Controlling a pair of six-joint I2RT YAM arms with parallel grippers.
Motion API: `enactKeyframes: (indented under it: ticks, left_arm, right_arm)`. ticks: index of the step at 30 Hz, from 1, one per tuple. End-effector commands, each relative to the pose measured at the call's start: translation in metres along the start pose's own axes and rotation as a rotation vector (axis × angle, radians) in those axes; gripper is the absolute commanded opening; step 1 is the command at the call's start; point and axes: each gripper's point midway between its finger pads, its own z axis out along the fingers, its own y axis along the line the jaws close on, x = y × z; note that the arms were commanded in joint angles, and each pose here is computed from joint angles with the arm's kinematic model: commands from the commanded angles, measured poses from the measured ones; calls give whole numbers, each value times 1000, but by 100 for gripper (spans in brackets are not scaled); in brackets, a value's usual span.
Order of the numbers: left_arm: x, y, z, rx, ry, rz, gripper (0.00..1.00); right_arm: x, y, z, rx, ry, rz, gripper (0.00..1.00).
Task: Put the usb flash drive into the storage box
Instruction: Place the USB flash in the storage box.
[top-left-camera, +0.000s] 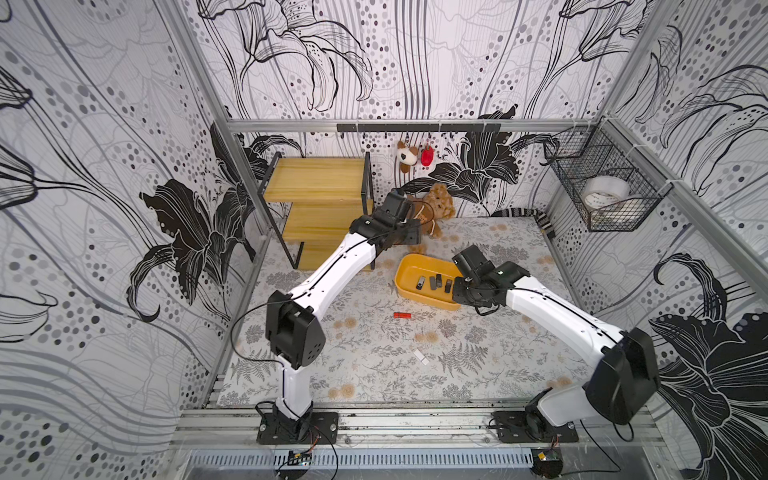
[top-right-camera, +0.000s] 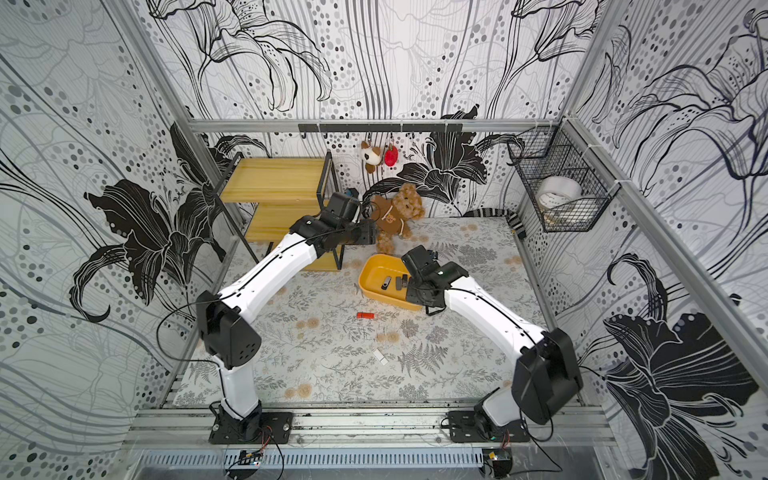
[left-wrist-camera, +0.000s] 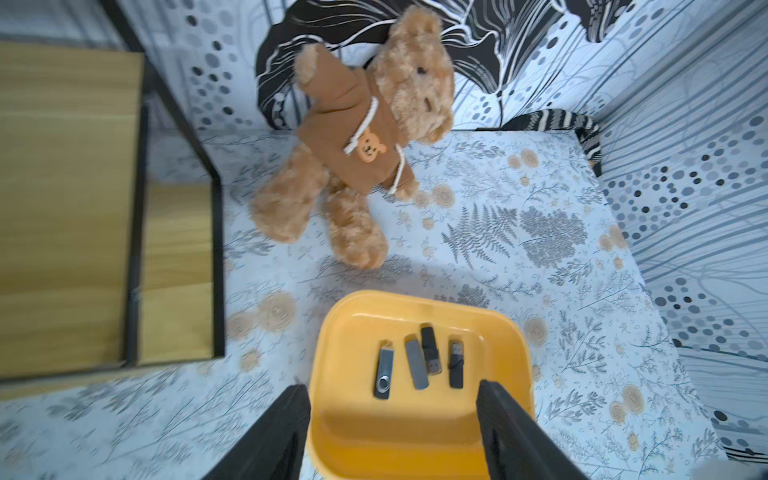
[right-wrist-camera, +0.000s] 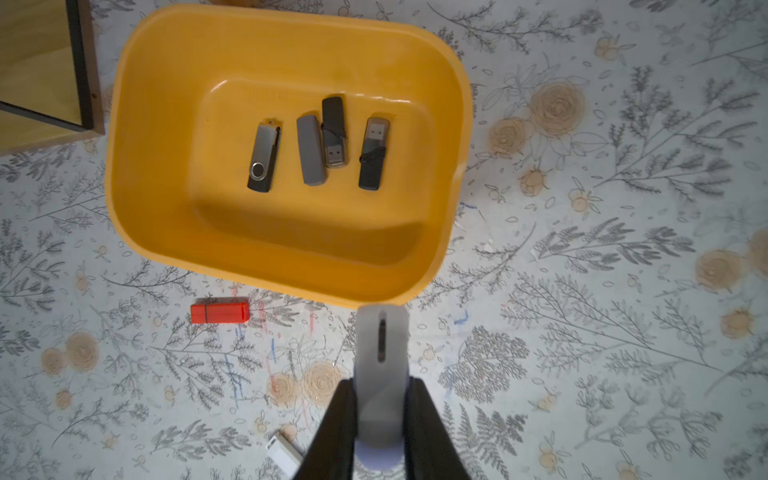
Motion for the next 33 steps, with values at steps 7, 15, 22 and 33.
enactKeyframes:
  ticks: [7, 15, 22, 33]
  left_arm:
    - [103, 63, -5, -138, 146, -33, 72]
    - [135, 78, -18, -146, 176, -63, 73]
    - [154, 81, -20, -143, 198, -74, 73]
    - [161, 86, -19, -162, 207, -69, 73]
  right_arm:
    - [-43, 57, 50, -62, 12, -105, 0]
    - [-56, 97, 93, -118, 83, -144, 0]
    - [-57, 110, 124, -110, 123, -168, 0]
    - [-49, 115, 162, -94, 175, -180, 0]
